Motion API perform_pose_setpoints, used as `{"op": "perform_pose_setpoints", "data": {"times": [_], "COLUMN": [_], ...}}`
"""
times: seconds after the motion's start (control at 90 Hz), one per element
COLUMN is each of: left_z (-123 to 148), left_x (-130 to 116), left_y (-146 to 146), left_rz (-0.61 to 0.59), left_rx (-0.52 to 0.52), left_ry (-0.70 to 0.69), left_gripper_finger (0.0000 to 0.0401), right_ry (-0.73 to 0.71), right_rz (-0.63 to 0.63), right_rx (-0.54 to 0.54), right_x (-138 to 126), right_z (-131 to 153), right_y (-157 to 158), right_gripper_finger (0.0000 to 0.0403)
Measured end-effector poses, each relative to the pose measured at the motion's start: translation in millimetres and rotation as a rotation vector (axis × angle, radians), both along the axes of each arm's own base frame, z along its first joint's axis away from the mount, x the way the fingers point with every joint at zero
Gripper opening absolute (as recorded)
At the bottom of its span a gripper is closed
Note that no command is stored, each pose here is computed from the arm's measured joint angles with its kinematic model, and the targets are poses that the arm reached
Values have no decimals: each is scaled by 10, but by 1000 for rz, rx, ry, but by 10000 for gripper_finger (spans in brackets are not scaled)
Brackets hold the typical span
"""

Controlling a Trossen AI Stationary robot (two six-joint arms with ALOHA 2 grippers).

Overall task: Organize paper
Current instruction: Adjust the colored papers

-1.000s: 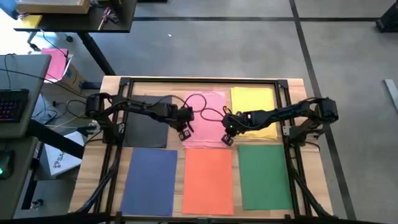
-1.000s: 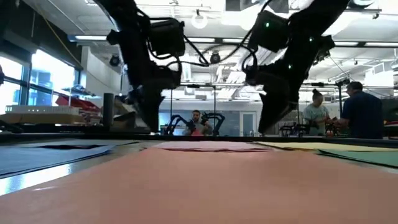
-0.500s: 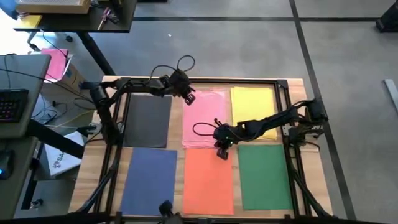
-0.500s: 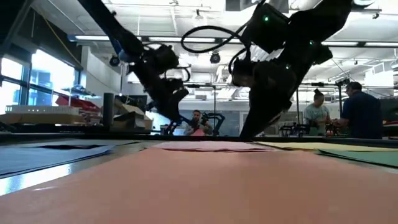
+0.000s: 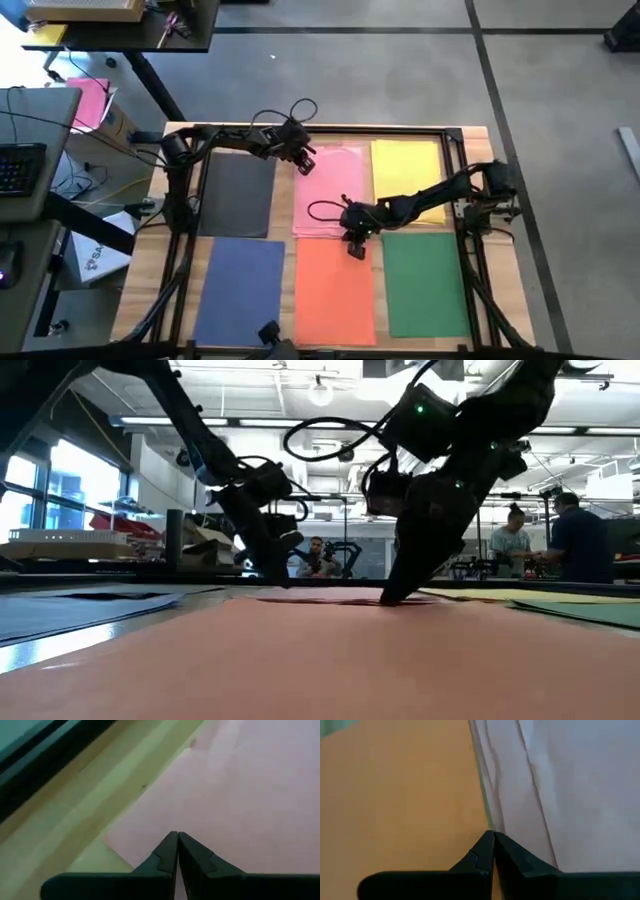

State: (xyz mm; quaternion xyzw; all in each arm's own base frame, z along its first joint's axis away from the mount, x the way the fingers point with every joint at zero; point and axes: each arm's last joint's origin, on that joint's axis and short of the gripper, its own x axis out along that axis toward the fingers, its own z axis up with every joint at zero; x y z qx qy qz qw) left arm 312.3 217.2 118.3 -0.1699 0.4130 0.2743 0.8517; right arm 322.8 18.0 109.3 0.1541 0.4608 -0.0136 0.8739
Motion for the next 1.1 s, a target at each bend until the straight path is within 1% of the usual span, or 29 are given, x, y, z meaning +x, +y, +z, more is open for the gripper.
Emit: {"op": "perform_pose_setpoints", "data": {"times": [0.267, 0.411, 0.556, 0.7, 0.856, 0.956, 1.1], "left_z": [-6, 6, 71, 189, 182, 153, 107], "left_x": [20, 17, -15, -18, -15, 11, 44], "left_y": [-100, -107, -112, -108, -106, -85, -45], "left_rz": [-58, -64, -48, -47, -71, -65, -31], "left_rx": [-53, -37, 5, 44, 62, 82, 116], "left_ry": [20, 35, 66, 43, 52, 40, 23], "left_gripper_finger": [0, 0, 0, 0, 0, 0, 0], "right_ry": [-2, 2, 14, 17, 6, 6, 0], "right_rz": [-25, -23, -38, -46, -59, -49, -84], "right_rx": [-19, -7, 11, 16, 42, 24, -17], "right_x": [-2, -5, -18, -45, -28, -21, -13], "right_z": [15, 13, 25, 74, 65, 36, 26], "right_y": [-11, -9, -8, -10, 10, 43, 46], "right_gripper_finger": [0, 0, 0, 0, 0, 0, 0]}}
